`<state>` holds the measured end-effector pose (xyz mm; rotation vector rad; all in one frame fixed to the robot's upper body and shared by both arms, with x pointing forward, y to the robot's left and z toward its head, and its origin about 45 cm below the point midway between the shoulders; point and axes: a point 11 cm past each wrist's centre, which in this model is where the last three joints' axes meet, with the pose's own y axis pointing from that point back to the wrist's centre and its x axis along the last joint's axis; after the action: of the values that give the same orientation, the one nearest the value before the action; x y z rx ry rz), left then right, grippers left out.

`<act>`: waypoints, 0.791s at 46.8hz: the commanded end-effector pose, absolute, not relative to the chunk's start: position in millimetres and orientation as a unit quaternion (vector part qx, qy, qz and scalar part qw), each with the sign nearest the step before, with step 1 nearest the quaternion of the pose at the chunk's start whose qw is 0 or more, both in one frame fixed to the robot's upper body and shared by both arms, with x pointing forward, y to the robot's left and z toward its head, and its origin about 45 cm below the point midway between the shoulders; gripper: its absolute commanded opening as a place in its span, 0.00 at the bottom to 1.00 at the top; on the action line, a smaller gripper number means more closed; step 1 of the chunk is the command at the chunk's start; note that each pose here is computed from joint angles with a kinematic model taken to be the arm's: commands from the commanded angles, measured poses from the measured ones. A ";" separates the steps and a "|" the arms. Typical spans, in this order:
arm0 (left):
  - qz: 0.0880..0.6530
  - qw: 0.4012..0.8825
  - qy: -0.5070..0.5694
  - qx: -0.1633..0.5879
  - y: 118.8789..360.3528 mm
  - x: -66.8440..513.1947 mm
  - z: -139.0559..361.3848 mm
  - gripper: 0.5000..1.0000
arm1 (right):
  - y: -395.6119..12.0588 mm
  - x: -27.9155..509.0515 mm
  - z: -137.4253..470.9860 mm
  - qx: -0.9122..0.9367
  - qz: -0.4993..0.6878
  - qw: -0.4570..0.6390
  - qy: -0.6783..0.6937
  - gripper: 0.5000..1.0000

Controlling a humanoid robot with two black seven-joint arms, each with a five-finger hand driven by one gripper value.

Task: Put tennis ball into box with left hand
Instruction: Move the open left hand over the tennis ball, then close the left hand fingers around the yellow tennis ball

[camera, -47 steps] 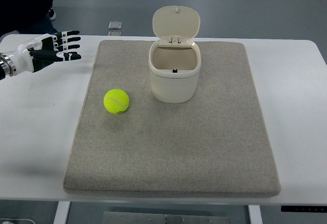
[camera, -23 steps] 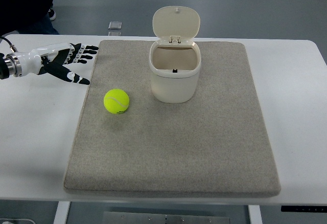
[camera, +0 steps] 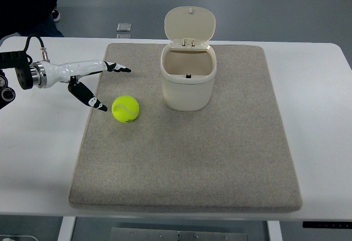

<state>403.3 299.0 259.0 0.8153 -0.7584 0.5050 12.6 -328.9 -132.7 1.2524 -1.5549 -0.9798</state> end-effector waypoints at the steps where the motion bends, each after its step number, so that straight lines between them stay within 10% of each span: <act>1: 0.214 0.814 -0.376 0.388 288.3 399.8 257.0 0.97 | -329.0 12.5 -132.7 0.505 -0.395 0.443 -0.627 0.88; 28: 0.135 0.784 -0.444 0.412 246.6 396.6 233.1 0.91 | -328.8 12.6 -132.7 0.505 -0.395 0.443 -0.627 0.88; 37: 0.123 0.786 -0.442 0.415 242.6 393.3 226.8 0.60 | -328.8 12.6 -132.7 0.505 -0.395 0.443 -0.627 0.88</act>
<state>393.3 243.1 226.7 0.8929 -0.9509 0.2683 12.5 -328.9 -132.7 1.2518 -1.5551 -0.9793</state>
